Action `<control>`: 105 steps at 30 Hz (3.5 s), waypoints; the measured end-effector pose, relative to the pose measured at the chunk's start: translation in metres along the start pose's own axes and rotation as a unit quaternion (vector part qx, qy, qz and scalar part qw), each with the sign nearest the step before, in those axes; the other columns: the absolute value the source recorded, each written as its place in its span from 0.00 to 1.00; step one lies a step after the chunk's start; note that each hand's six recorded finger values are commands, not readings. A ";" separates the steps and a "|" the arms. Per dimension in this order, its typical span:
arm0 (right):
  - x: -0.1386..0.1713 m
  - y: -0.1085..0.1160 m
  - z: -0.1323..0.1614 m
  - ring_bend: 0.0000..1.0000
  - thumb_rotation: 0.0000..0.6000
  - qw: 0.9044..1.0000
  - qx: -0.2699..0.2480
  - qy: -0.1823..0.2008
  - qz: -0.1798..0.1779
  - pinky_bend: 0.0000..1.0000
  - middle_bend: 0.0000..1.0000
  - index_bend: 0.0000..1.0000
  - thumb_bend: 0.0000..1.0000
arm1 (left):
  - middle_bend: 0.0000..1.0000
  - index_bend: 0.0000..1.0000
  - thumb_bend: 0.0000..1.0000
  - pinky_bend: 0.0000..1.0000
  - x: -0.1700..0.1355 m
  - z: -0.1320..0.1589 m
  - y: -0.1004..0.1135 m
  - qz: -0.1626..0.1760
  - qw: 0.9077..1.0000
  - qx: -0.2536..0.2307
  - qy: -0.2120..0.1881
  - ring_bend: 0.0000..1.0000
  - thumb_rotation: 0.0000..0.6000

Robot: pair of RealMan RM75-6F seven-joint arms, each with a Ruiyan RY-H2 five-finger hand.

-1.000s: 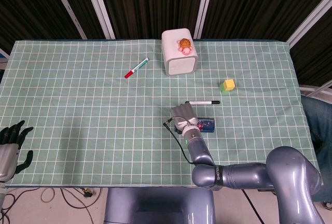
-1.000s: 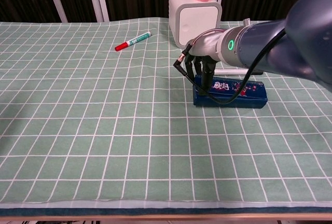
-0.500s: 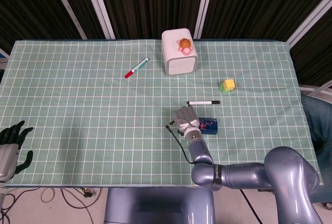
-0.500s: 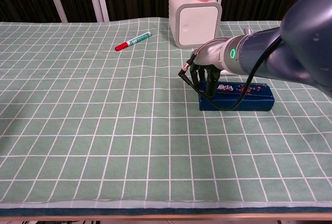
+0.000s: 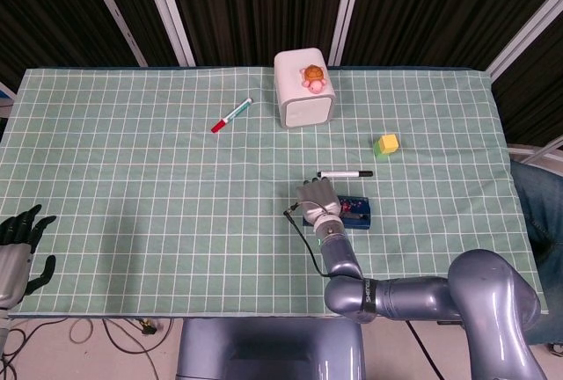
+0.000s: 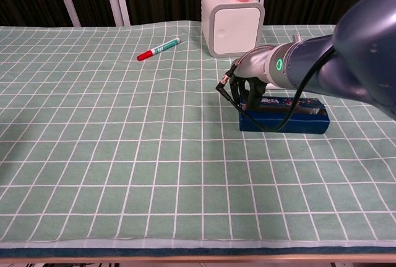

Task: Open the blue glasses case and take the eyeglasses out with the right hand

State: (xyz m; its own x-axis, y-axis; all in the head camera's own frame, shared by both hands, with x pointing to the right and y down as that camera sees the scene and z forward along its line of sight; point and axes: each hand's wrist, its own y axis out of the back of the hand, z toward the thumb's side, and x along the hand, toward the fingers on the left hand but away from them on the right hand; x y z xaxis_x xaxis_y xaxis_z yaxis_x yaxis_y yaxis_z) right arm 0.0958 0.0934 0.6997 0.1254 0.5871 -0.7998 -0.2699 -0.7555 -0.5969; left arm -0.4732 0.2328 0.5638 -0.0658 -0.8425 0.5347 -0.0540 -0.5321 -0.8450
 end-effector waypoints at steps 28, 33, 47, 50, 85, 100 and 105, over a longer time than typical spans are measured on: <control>0.027 0.025 -0.033 0.10 1.00 0.999 -0.033 -0.007 -0.007 0.24 0.12 0.22 0.33 | 0.00 0.15 0.46 0.07 0.000 0.000 0.000 0.000 1.000 0.001 0.000 0.00 1.00; 0.039 0.021 -0.049 0.10 1.00 0.999 -0.042 -0.006 0.003 0.24 0.12 0.22 0.33 | 0.00 0.15 0.46 0.07 0.000 0.000 -0.001 0.000 1.000 0.001 0.000 0.00 1.00; 0.072 0.004 -0.068 0.12 1.00 0.999 -0.040 0.016 0.001 0.24 0.15 0.22 0.33 | 0.00 0.15 0.46 0.07 -0.001 0.000 -0.001 -0.002 1.000 0.001 0.001 0.00 1.00; 0.077 -0.002 -0.073 0.13 1.00 0.999 -0.038 0.015 -0.003 0.24 0.16 0.22 0.33 | 0.00 0.15 0.46 0.07 -0.001 0.000 -0.001 -0.002 1.000 0.001 0.001 0.00 1.00; 0.092 -0.037 -0.110 0.12 1.00 0.998 -0.027 -0.040 0.027 0.24 0.06 0.25 0.24 | 0.00 0.15 0.46 0.07 -0.001 -0.001 -0.003 -0.010 1.000 -0.004 0.006 0.00 1.00; 0.089 -0.044 -0.120 0.11 1.00 0.998 -0.040 -0.054 0.012 0.24 0.02 0.25 0.24 | 0.00 0.15 0.46 0.07 -0.002 -0.001 -0.003 -0.012 1.000 -0.005 0.008 0.00 1.00; 0.084 -0.050 -0.121 0.10 1.00 0.997 -0.036 -0.061 0.019 0.24 0.00 0.25 0.24 | 0.00 0.15 0.46 0.07 -0.002 -0.001 -0.003 -0.012 1.000 -0.006 0.008 0.00 1.00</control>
State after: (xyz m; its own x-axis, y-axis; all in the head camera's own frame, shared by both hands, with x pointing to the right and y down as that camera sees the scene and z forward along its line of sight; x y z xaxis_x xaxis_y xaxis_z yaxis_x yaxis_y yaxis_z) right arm 0.2353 0.1453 0.6541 -0.0011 0.5859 -0.8104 -0.2026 -0.7937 -0.5735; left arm -0.4736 0.2360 0.5658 -0.0805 -0.8279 0.5550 -0.0670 -0.5511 -0.8318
